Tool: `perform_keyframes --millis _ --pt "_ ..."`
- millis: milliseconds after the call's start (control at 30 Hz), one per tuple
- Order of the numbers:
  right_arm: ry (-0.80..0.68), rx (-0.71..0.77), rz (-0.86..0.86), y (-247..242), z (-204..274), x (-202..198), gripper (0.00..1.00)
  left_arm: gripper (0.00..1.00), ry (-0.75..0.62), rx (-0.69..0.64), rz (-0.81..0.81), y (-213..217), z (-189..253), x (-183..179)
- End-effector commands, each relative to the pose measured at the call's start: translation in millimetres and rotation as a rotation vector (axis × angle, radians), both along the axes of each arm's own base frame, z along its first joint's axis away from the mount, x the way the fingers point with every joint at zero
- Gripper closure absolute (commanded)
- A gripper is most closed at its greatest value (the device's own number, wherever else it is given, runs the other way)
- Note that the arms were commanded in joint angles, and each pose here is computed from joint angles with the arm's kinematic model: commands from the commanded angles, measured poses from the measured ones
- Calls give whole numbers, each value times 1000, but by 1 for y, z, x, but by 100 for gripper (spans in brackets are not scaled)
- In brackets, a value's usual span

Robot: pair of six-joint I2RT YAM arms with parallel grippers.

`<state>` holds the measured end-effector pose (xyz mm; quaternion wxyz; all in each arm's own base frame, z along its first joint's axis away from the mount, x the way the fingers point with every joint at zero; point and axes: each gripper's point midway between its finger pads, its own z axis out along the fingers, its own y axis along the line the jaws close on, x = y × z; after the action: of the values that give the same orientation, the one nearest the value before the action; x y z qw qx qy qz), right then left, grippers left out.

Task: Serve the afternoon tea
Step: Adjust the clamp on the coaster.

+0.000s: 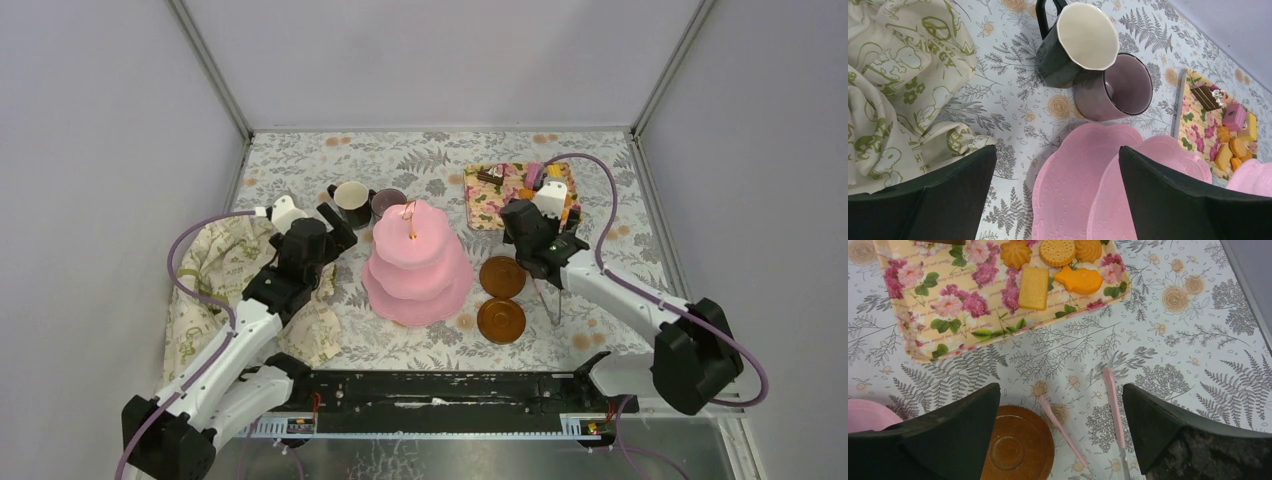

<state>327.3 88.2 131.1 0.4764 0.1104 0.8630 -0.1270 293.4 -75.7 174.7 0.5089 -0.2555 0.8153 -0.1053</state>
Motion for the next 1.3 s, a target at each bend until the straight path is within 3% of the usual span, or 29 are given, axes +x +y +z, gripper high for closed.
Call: perform_keyframes --millis 0,600,867,1267 --pt "-45 72 -16 -4 20 -15 1 0 0 -18 -32 -5 1 -6" --pt "144 212 39 11 -33 -56 16 0 -3 -45 -120 -17 5 -17" --pt "248 194 23 12 -63 -65 19 0 6 -69 -137 -20 -2 -22" --pt "271 171 -24 1 -78 -66 27 2 -16 -92 -151 -22 7 -26"
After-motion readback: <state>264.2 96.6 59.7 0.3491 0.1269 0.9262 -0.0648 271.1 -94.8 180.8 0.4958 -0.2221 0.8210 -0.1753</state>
